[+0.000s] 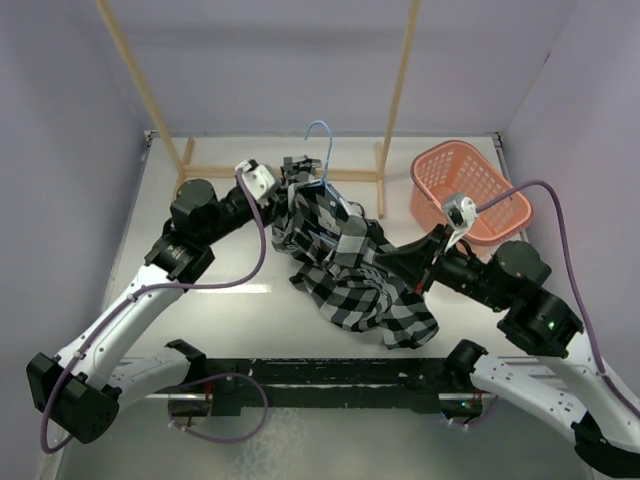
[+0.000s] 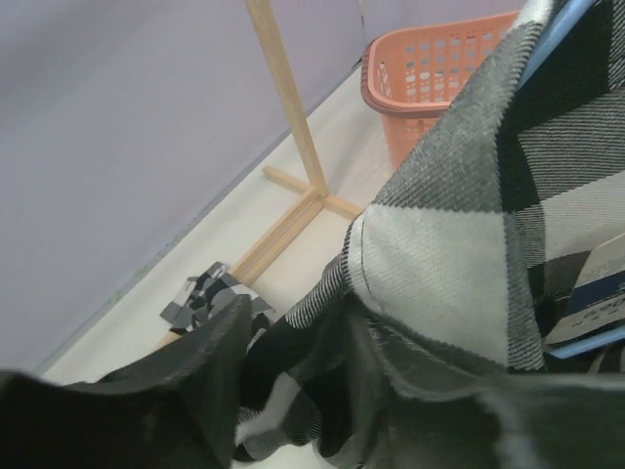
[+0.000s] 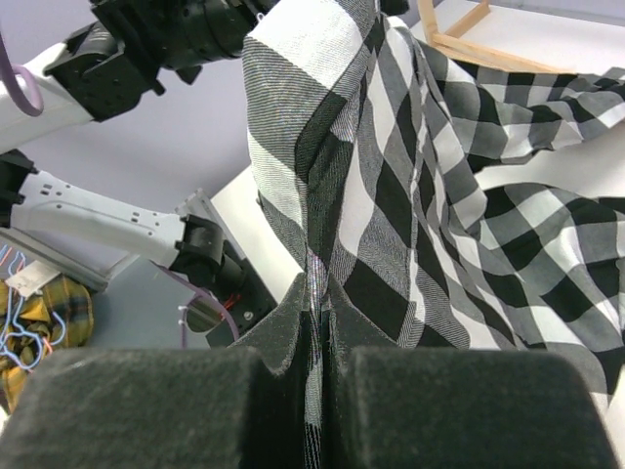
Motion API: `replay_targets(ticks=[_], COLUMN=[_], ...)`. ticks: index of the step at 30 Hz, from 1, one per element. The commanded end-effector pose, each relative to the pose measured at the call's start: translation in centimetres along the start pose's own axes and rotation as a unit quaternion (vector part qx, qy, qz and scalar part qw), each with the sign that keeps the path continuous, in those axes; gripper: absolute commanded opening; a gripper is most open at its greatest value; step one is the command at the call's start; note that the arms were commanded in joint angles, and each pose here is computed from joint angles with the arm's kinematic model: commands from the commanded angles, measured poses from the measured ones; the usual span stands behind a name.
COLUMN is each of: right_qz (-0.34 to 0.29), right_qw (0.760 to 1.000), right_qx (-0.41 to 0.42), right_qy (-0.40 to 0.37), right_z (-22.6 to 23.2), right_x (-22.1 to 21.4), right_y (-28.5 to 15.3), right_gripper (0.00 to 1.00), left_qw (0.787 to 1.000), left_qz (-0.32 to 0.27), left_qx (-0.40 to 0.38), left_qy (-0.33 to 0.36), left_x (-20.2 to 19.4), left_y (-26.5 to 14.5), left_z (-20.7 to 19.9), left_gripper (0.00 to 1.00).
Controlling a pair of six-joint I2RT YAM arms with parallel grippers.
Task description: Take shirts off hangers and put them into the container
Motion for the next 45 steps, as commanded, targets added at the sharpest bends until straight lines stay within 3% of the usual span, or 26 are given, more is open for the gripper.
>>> replay_targets(ticks=[1, 3, 9, 12, 17, 19, 24, 31, 38, 45], right_qz=[-0.044, -0.042, -0.029, -0.016, -0.014, -0.022, -0.06, -0.117, -0.029, -0.009], right_qw=[0.994, 0.995, 1.0, 0.998, 0.993, 0.989, 0.976, 0.961, 0.969, 0.966], right_qx=[0.095, 0.087, 0.007, -0.058, -0.115, -0.143, -0.196, -0.226, -0.23, -0.251], right_qy=[0.002, 0.002, -0.004, -0.011, -0.022, -0.033, -0.074, -0.108, -0.08, -0.055], right_z=[3.6, 3.4, 0.9, -0.9, -1.9, -2.1, -2.0, -0.7, -1.2, -2.9], right_x=[2.4, 2.3, 1.5, 1.2, 1.9, 2.8, 5.9, 10.0, 8.7, 7.3], right_y=[-0.3, -0.3, -0.2, -0.2, -0.4, -0.7, -2.1, -3.7, 1.6, 4.9], right_gripper=[0.0, 0.0, 0.0, 0.1, 0.59, 0.65, 0.68, 0.66, 0.59, 0.57], left_qw=[1.0, 1.0, 0.995, 0.987, 0.968, 0.959, 0.943, 0.919, 0.886, 0.887], left_qz=[-0.029, -0.022, 0.015, 0.025, 0.013, 0.009, -0.022, 0.006, 0.061, 0.055], left_qx=[0.005, 0.016, 0.091, 0.134, 0.205, 0.226, 0.245, 0.227, 0.194, 0.211], left_qy=[0.009, 0.012, 0.048, 0.08, 0.142, 0.17, 0.222, 0.323, 0.417, 0.407], left_x=[1.1, 1.0, 0.5, 1.0, 2.0, 1.7, 2.1, 1.8, 1.6, 2.8], left_y=[0.6, 0.6, -0.4, -1.2, -2.6, -3.0, -3.7, -3.2, -0.4, -0.1], left_z=[0.5, 0.9, 2.9, 4.3, 6.2, 6.4, 6.4, 5.9, 4.7, 4.2], left_gripper=[0.3, 0.01, 0.0, 0.0, 0.0, 0.0, 0.0, 0.0, 0.0, 0.0])
Point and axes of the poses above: each gripper's point midway between its finger pads, its own y axis out along the fingers, its own z axis along the line the jaws close on, x = y × z, the point moved 5 cm from there along -y, back along the fingers, and after that the axes turned 14 degrees about y, right-handed, at the moved point
